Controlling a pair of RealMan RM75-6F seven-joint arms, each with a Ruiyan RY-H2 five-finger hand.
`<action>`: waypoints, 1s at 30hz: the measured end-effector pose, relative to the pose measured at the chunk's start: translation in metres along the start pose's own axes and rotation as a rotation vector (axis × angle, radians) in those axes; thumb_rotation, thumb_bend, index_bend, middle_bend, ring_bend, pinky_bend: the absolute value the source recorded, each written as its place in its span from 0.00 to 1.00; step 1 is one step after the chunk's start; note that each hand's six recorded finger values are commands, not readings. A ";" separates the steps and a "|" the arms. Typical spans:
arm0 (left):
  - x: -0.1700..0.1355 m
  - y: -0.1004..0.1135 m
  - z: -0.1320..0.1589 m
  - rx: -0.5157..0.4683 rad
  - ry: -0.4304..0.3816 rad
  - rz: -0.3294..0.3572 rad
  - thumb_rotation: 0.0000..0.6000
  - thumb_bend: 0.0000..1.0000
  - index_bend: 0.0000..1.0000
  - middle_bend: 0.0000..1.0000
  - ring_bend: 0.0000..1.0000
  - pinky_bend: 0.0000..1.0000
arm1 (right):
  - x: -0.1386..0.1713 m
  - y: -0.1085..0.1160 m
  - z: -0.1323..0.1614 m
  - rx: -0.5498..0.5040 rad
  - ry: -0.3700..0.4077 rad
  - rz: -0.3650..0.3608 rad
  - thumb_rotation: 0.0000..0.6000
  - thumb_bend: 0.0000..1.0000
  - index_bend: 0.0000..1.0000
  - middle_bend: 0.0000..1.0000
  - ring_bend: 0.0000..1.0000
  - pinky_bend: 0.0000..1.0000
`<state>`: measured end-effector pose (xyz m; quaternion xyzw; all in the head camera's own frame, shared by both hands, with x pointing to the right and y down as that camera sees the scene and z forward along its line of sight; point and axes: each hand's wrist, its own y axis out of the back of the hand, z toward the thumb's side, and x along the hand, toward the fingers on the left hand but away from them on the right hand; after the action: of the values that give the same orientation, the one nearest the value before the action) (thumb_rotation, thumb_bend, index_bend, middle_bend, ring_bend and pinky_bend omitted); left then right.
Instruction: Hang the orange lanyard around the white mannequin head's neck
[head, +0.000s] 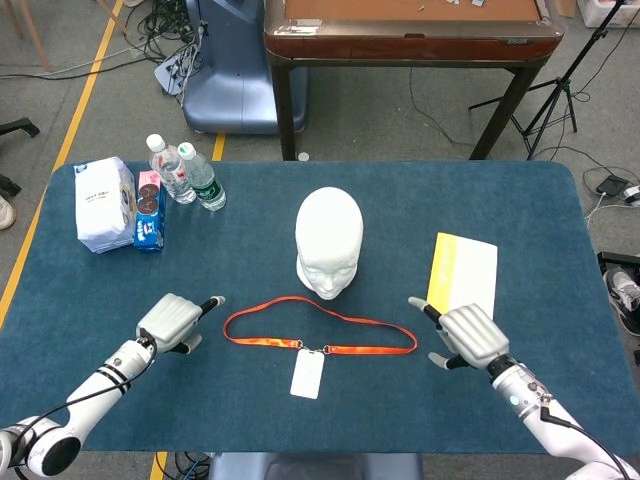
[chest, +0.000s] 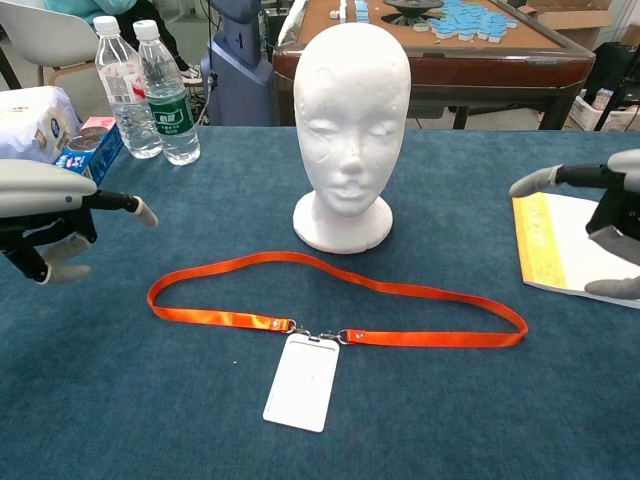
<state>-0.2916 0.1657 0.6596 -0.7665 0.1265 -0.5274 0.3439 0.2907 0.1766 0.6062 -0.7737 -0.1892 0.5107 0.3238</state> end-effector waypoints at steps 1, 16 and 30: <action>0.001 0.000 0.000 -0.003 0.005 0.006 0.83 0.32 0.17 0.72 0.73 0.87 | 0.001 0.004 -0.001 -0.009 -0.006 -0.011 1.00 0.26 0.10 0.71 0.63 0.85; 0.034 -0.004 0.017 0.054 0.078 0.064 1.00 0.28 0.35 0.90 0.89 0.92 | 0.018 0.026 -0.017 -0.032 -0.046 -0.071 1.00 0.26 0.12 0.71 0.63 0.84; 0.068 -0.003 0.028 0.023 0.174 0.074 0.86 0.28 0.38 0.95 0.94 0.95 | 0.019 0.021 -0.021 -0.036 -0.051 -0.057 1.00 0.26 0.12 0.72 0.63 0.84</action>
<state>-0.2386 0.1410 0.7045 -0.7086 0.1782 -0.5804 0.3597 0.3169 0.1673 0.5847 -0.7605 -0.2287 0.5171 0.3192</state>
